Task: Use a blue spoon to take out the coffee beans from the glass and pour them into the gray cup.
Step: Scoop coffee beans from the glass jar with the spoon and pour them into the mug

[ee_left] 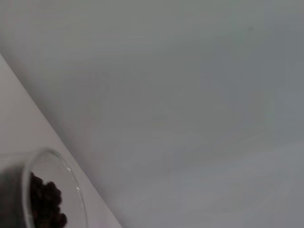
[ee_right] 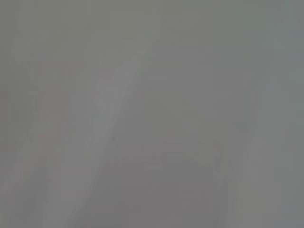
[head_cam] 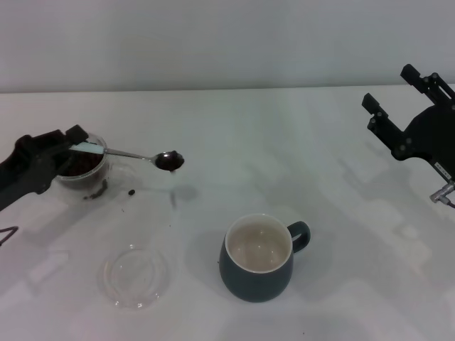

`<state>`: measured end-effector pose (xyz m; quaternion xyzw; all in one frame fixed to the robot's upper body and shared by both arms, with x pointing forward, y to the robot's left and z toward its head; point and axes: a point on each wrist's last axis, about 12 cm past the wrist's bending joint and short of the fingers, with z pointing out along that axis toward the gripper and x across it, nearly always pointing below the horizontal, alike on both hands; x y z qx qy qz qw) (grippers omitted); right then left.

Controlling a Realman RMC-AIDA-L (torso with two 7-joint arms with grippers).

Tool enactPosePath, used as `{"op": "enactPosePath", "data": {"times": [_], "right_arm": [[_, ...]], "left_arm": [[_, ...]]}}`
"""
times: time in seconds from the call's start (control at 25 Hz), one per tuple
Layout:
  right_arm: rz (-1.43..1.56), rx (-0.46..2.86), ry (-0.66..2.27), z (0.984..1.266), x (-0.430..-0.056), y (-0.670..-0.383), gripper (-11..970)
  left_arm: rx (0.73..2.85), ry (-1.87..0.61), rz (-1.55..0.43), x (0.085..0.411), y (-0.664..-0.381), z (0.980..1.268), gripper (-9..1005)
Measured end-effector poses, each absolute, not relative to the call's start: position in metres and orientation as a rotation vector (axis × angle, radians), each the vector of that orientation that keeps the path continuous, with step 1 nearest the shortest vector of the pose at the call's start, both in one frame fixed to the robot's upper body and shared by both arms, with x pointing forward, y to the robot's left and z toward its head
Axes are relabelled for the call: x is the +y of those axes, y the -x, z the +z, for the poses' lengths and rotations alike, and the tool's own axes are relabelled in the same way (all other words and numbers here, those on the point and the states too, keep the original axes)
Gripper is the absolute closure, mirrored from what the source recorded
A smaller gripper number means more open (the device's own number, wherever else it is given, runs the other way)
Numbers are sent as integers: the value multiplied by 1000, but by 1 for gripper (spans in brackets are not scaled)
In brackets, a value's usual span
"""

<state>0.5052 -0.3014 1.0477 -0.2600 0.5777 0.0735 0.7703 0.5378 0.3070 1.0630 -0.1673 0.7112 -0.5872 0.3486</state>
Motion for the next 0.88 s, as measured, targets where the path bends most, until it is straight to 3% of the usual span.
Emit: {"op": "enactPosePath", "data": {"times": [0.88], "right_arm": [[43, 1264, 310, 1058, -333, -517, 258]], "left_arm": [[1927, 245, -1657, 268, -535, 1064, 864]]}}
